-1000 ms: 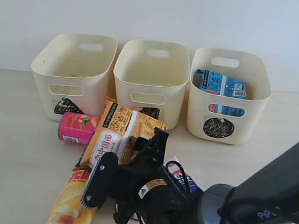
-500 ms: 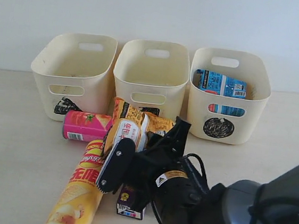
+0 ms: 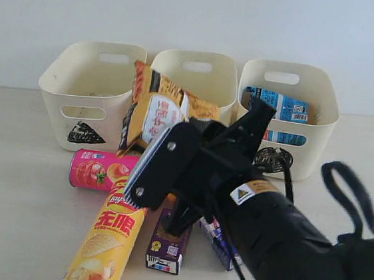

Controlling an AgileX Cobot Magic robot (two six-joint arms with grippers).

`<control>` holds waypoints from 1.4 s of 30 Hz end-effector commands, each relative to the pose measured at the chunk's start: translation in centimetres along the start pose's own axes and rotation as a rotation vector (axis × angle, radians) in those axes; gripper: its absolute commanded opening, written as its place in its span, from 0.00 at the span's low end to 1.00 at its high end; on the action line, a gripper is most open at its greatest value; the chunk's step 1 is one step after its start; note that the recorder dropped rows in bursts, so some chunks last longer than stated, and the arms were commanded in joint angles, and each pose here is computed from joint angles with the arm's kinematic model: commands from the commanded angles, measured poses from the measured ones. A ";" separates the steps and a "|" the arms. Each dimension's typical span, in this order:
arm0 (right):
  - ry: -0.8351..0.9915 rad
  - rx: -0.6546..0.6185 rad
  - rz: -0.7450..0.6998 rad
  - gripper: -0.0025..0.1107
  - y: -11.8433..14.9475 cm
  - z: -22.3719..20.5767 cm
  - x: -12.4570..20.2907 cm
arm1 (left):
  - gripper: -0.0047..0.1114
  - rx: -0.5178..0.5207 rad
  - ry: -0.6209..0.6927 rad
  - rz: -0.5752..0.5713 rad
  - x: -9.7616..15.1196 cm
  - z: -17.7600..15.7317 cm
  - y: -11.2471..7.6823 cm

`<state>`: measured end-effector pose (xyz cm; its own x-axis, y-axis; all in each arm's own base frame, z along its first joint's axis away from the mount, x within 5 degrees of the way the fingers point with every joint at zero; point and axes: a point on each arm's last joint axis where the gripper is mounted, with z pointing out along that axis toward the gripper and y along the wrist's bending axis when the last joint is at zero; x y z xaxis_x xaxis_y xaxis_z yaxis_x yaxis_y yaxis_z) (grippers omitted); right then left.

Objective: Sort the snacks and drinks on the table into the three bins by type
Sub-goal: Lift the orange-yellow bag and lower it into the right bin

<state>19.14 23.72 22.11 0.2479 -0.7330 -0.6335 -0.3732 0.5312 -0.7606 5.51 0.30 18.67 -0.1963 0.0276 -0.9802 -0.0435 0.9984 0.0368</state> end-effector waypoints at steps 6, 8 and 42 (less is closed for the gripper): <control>0.018 0.008 0.227 0.02 -7.4 1.0 -0.4 | 0.07 0.008 -0.014 -0.011 -0.2 -0.1 0.0; 0.037 0.001 0.262 0.02 -8.7 1.7 -0.1 | 0.07 0.008 -0.014 -0.011 -0.2 -0.1 0.0; 0.358 -0.279 1.064 0.02 -23.4 13.0 13.0 | 0.07 0.008 -0.014 -0.011 -0.2 -0.1 0.0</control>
<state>41.70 7.74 30.39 -0.5291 -0.1294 -0.8387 -0.4747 0.8644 0.1661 5.51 0.30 18.67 -0.1963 0.0276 -0.9802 -0.0435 0.9984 0.0368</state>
